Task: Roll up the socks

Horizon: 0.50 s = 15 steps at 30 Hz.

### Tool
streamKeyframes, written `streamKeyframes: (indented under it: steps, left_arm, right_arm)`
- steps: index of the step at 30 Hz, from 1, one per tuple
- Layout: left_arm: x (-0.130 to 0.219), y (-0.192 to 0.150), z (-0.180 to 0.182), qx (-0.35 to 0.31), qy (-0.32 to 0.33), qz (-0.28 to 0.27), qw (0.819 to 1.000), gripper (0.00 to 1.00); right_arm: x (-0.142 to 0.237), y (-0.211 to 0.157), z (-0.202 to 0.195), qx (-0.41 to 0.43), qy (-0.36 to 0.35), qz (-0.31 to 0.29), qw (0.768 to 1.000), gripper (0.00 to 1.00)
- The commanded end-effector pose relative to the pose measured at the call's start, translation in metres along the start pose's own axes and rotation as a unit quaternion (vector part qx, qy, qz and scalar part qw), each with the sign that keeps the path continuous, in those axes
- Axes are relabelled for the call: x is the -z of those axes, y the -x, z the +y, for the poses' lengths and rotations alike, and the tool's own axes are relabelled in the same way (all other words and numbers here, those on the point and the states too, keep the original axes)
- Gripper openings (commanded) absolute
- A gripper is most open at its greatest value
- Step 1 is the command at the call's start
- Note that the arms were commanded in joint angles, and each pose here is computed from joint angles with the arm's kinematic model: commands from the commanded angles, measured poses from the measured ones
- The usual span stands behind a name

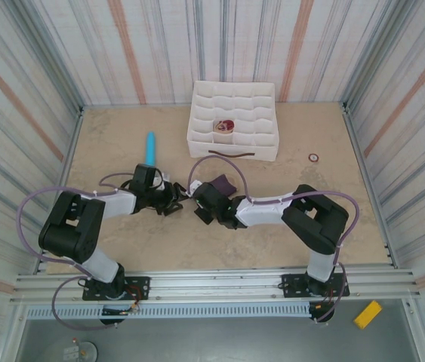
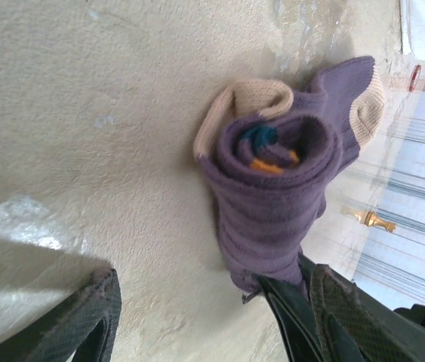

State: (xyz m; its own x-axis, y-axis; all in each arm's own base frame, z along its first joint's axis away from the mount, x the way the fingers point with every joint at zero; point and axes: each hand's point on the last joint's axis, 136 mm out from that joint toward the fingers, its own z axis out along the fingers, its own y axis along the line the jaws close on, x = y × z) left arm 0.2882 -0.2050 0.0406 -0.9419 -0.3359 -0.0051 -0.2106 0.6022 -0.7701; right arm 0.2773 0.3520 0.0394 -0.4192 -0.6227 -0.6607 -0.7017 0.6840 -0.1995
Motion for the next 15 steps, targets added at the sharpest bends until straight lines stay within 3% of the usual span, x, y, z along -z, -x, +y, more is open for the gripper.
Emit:
streamKeyframes:
  steps: [1,9,12,15]
  left_arm:
    - [-0.004,-0.028,0.054,0.058,0.075,0.038,0.995,0.68]
    - [0.004,-0.023,0.038,0.037,0.042,0.020,0.998,0.67]
    - [0.007,-0.020,0.032,0.026,0.034,0.012,0.999,0.66]
    - [0.009,-0.020,0.029,0.021,0.030,0.009,0.999,0.66]
  right_arm:
    - [-0.008,-0.097,0.004,0.014,0.013,0.154,0.988,0.00]
    - [-0.007,-0.099,0.012,-0.064,0.112,0.172,0.977,0.00]
    - [-0.004,-0.095,0.016,-0.137,0.190,0.176,0.956,0.00]
    - [-0.002,-0.085,0.015,-0.224,0.267,0.172,0.921,0.00]
